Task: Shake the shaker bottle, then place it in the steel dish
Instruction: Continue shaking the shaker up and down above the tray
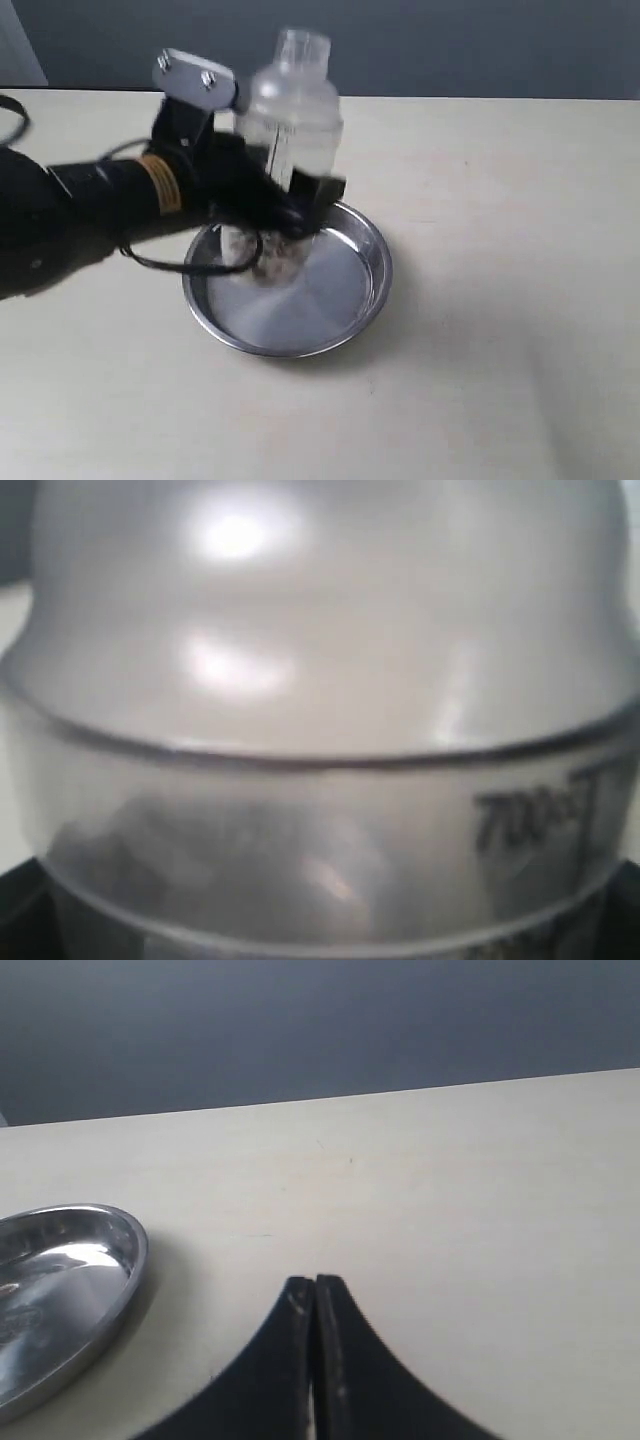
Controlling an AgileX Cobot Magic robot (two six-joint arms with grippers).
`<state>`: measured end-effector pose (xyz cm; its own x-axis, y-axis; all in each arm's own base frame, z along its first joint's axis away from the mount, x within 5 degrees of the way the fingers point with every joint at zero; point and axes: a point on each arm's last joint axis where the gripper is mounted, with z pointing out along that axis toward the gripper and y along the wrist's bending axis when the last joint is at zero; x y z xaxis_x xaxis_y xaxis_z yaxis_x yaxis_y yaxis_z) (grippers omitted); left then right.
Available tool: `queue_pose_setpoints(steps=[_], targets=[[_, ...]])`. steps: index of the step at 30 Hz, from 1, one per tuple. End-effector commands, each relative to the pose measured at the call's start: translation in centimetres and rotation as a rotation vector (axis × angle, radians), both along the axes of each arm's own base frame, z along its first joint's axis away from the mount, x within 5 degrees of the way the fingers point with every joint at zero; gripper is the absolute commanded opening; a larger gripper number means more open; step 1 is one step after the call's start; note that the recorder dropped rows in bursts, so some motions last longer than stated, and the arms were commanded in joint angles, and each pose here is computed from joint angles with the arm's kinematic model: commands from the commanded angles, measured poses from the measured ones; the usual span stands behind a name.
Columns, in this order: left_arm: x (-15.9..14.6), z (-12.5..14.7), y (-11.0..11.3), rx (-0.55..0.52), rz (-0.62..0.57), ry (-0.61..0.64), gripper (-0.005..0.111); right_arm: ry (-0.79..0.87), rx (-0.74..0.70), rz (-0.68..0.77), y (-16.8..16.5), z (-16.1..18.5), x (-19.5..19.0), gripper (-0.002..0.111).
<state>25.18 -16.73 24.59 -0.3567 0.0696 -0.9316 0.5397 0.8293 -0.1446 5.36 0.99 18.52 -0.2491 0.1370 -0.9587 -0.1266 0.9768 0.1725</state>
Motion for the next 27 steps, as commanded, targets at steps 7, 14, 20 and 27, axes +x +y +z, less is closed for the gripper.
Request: queue_pose_setpoints(steps=[7, 14, 20, 27], targets=[[-1.0, 6.4, 0.2, -0.214, -0.043, -0.337, 0.0, -0.011, -0.005, 0.002, 0.0, 0.0, 0.0, -0.001], [-1.6, 5.0, 0.4, -0.172, -0.052, -0.248, 0.0, -0.011, -0.005, 0.002, 0.0, 0.0, 0.0, -0.001], [-1.4, 5.4, 0.4, -0.23, -0.034, -0.275, 0.0, -0.011, -0.005, 0.002, 0.0, 0.0, 0.0, -0.001], [-0.9, -3.8, 0.0, -0.027, 0.016, 0.107, 0.0, -0.011, -0.005, 0.002, 0.0, 0.0, 0.0, -0.001]])
